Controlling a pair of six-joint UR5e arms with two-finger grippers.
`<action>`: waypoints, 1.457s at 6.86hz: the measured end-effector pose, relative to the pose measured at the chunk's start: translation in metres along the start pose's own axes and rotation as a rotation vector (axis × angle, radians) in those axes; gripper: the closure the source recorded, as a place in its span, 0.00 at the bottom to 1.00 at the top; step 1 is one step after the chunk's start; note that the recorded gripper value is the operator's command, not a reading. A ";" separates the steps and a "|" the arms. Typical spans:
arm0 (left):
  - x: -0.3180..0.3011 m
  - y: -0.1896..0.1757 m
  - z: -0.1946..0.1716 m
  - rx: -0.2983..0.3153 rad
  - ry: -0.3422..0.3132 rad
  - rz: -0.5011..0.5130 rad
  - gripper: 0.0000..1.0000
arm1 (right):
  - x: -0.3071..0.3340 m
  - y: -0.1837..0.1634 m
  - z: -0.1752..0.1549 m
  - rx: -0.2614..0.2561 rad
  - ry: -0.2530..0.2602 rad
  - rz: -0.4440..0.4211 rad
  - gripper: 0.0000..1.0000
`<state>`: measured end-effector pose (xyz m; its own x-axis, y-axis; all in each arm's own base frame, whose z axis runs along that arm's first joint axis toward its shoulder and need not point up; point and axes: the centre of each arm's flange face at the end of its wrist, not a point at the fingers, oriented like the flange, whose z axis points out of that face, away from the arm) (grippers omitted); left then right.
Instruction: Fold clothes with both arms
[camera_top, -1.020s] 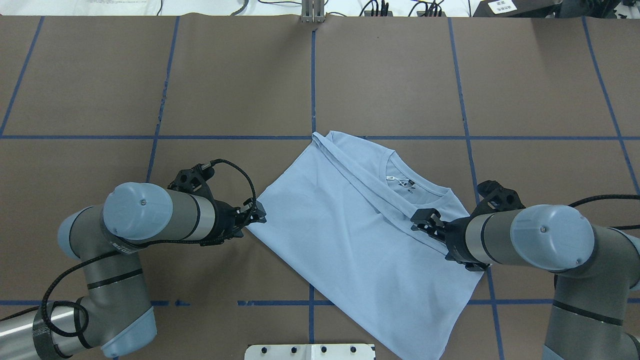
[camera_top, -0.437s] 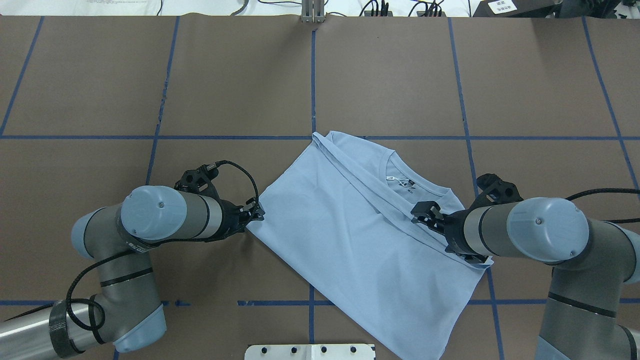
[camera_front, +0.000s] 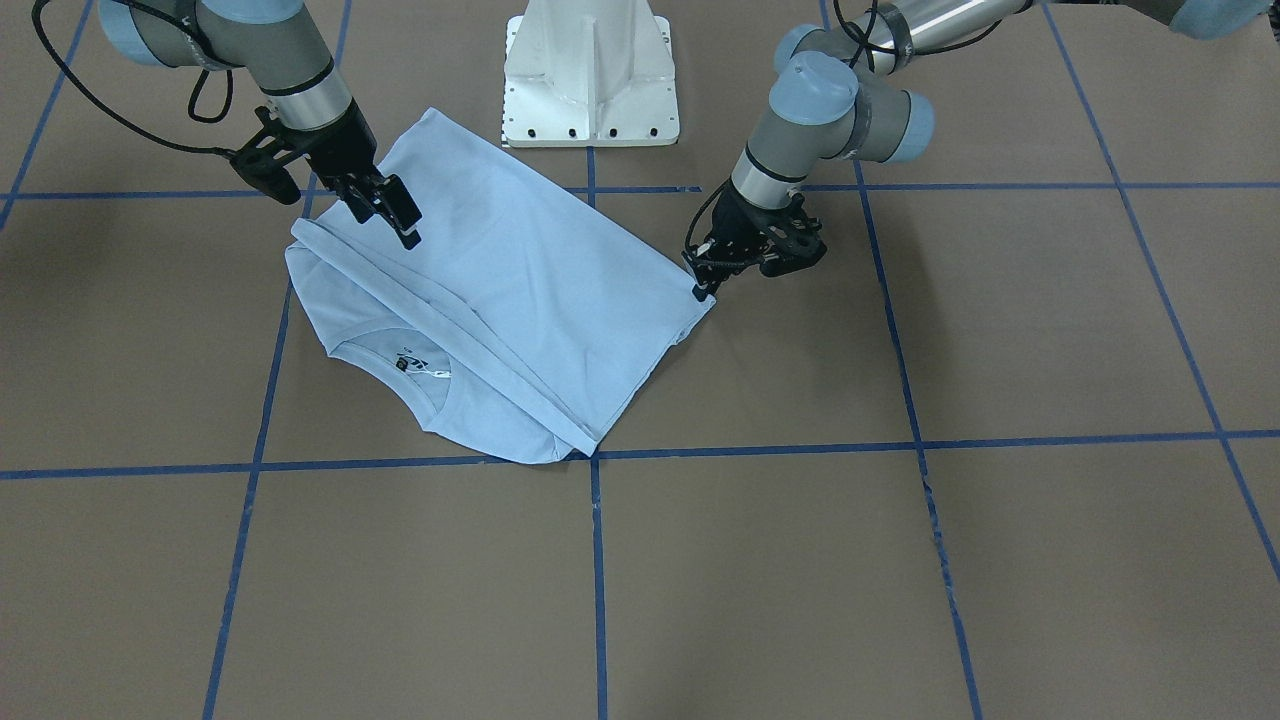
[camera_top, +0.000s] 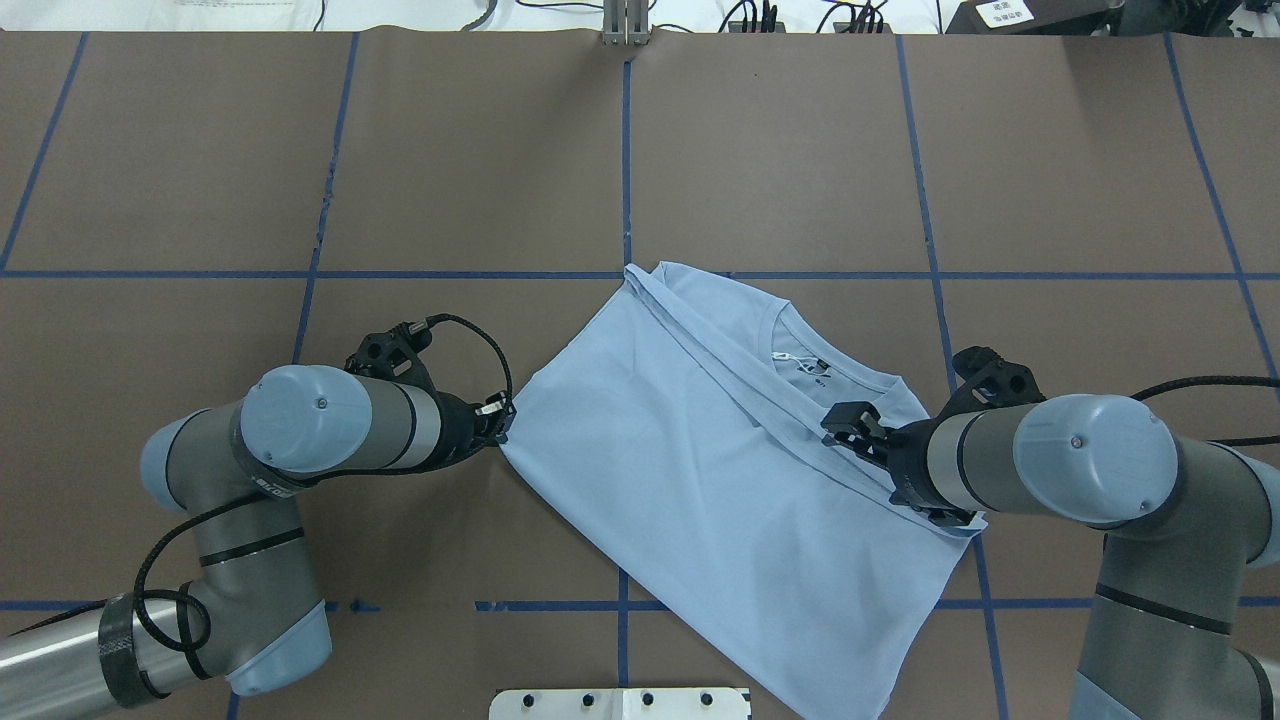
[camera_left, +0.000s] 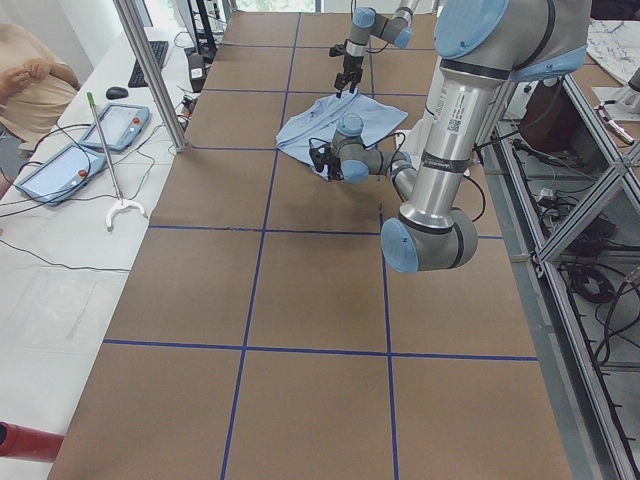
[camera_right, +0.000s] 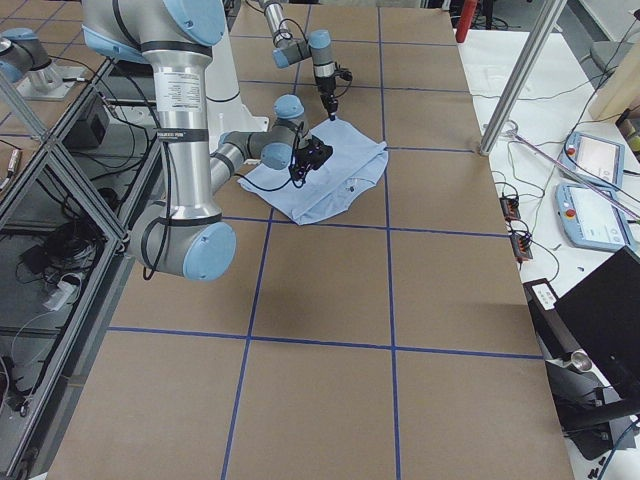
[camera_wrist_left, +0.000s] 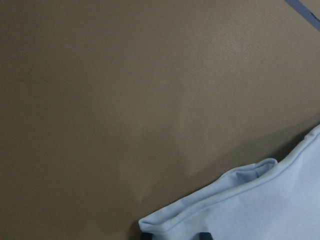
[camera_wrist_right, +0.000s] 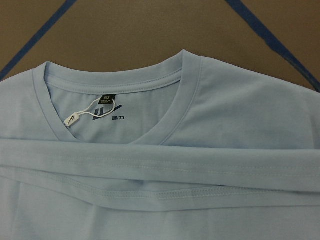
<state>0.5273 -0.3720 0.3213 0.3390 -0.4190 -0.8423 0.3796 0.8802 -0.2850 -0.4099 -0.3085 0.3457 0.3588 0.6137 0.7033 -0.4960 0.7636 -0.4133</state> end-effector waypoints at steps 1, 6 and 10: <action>0.004 -0.019 -0.008 0.025 0.004 0.023 1.00 | -0.002 0.000 -0.001 0.001 -0.004 0.001 0.00; 0.085 -0.152 -0.033 0.213 -0.003 0.155 1.00 | -0.020 0.010 0.015 0.018 -0.025 -0.009 0.00; 0.157 -0.262 0.029 0.333 0.027 0.163 1.00 | -0.042 0.017 0.012 0.039 -0.076 -0.012 0.00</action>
<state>0.5056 -0.6754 0.2766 0.3973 -0.2695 -0.8772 0.5832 0.8122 0.0146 -0.4426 -0.3239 0.3161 0.3047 0.5869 0.7502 -0.5234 0.7612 -0.3829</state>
